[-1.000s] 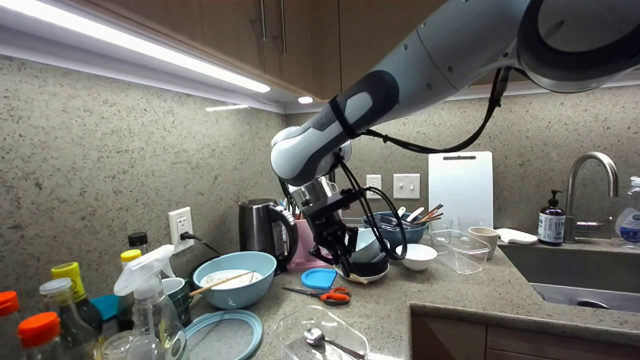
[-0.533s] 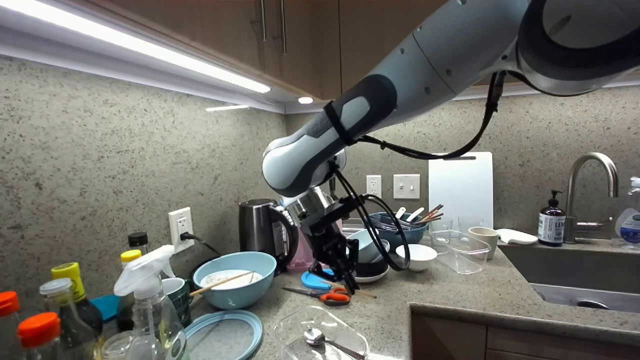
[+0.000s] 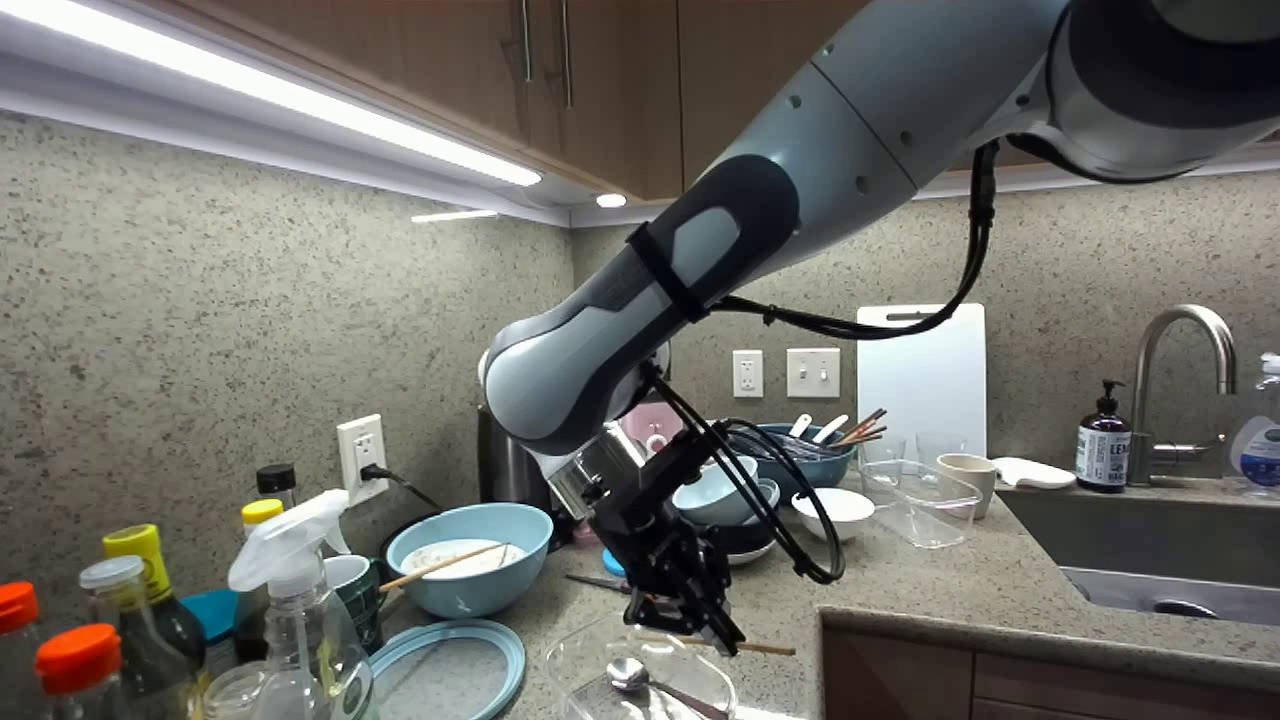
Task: Pick up a chopstick from the right side of the countertop and place it inside the glass bowl on the left
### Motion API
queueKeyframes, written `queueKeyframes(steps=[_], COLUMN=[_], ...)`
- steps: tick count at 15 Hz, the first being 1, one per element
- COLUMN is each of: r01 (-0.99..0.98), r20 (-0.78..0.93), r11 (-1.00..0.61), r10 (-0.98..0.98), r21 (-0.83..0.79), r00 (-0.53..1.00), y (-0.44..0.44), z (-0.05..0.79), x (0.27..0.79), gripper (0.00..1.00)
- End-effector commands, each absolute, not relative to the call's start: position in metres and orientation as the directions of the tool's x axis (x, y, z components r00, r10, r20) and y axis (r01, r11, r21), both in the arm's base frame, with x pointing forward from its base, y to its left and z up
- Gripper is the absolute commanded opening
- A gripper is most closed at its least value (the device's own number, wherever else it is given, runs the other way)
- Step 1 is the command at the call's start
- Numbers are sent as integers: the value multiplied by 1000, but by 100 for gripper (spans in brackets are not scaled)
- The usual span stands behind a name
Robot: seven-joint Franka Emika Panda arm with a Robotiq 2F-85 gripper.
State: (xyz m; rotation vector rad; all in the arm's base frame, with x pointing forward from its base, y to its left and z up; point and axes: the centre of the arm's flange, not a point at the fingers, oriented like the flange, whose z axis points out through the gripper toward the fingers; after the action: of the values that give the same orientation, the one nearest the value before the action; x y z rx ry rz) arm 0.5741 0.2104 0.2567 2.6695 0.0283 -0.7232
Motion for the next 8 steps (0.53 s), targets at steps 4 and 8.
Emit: queueKeyframes(steps=[4, 8], r01=[115, 41], r20=[-205, 6], r11=[-877, -867], r10=[20, 50], r21=[467, 497], r00=[978, 999], y=[239, 258], z=[282, 290], x=[546, 558], gripper=[2, 2])
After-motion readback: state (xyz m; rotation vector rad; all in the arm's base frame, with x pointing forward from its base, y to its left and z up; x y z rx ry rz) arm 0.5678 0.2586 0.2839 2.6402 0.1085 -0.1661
